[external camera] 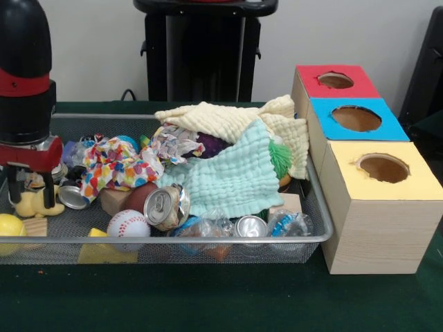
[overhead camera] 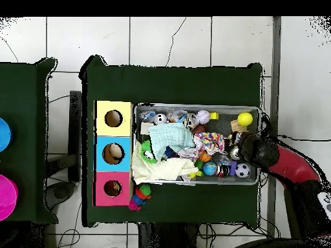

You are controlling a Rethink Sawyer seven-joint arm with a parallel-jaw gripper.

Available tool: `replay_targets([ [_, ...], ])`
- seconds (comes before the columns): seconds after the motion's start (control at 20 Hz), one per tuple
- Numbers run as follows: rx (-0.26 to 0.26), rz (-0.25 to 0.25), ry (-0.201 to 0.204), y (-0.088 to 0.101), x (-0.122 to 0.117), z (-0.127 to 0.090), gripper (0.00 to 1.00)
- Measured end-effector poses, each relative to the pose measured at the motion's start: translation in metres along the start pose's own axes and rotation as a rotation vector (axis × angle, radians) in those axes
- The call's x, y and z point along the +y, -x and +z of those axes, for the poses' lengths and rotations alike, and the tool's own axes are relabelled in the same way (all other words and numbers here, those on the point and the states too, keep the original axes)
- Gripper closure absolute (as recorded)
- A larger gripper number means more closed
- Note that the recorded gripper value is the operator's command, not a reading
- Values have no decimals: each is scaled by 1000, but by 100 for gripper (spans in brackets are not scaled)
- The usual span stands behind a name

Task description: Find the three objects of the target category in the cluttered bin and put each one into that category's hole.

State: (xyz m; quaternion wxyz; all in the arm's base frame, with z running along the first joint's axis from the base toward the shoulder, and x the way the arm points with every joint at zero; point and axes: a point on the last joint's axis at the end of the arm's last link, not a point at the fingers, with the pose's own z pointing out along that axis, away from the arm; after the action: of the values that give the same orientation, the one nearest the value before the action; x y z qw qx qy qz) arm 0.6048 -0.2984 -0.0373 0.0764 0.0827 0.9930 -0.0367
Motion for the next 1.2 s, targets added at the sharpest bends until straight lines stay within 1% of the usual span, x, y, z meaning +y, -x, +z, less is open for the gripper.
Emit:
replay_targets([
  [0.1, 19, 1, -10, -9, -4, 5, 0],
  [0.25, 32, -2, -25, -15, -8, 6, 0],
  [0.5, 40, -19, -48, -15, -7, 6, 0],
  [0.7, 31, -12, -47, -14, -10, 13, 0],
  [0.95, 16, 5, -27, -12, -10, 18, 0],
  [1.2, -17, 56, 33, -6, -15, 20, 0],
])
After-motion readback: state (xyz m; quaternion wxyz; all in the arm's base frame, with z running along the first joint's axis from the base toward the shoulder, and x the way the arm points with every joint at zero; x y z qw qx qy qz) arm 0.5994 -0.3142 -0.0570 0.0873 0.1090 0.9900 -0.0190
